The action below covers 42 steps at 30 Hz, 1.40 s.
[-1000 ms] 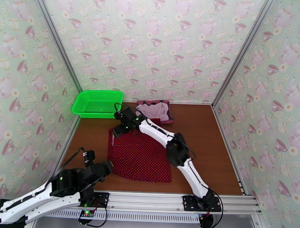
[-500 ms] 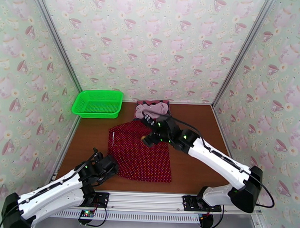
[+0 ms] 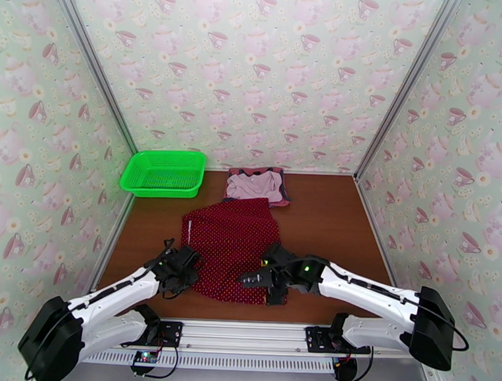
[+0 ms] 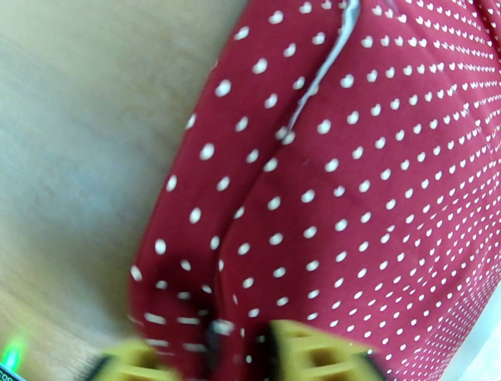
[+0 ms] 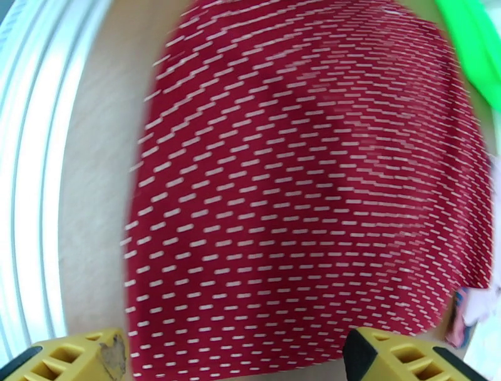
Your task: Fold and stack the mixed laundry pile
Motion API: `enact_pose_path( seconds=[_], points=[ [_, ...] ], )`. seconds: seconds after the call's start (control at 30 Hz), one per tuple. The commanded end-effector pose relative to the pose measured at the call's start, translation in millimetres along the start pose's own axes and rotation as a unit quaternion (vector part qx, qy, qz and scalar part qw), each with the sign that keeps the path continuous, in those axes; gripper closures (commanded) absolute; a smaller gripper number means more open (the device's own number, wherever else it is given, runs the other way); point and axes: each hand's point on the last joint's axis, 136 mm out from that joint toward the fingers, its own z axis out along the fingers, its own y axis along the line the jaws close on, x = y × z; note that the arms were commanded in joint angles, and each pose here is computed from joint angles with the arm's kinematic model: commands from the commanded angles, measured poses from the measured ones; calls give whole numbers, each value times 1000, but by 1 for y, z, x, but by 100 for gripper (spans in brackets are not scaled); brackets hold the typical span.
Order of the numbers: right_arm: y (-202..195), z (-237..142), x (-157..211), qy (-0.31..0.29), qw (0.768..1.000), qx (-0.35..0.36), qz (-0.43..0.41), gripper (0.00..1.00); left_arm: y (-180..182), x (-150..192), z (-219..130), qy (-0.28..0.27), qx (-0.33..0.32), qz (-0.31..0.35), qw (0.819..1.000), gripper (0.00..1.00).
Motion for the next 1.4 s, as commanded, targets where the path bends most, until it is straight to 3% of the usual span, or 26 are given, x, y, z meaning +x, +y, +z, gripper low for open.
enact_pose_path(
  seconds=[0.0, 0.17, 0.33, 0.5, 0.7, 0.8, 0.93, 1.1, 1.37],
  points=[
    [36, 14, 17, 36, 997, -62, -25, 7, -2, -10, -8, -25, 11, 11, 1000, 100],
    [47, 32, 20, 52, 995, -83, -13, 15, 10, -11, -15, -37, 14, 4, 999, 100],
    [49, 58, 24, 70, 994, -86, 7, 42, 19, -12, -20, -51, 26, -15, 998, 100],
    [62, 72, 27, 86, 992, -93, -13, 63, 24, -14, -25, -61, 33, -29, 997, 100],
    [79, 65, 33, 115, 985, -120, -37, 100, 22, -12, -32, -57, 52, -37, 996, 100],
    [69, 49, 27, 106, 989, -100, -39, 100, 20, -4, -41, -36, 70, -38, 996, 100],
    [28, 20, 4, 42, 999, -8, -30, 100, 9, -7, -63, -36, 105, -34, 993, 100],
    [-64, -26, -3, 13, 989, 146, 20, 100, -24, -43, -102, -79, 116, 1, 990, 100],
    [-191, -44, 18, 22, 968, 233, 90, 100, -80, -120, -103, -100, 105, 29, 989, 100]
  ],
)
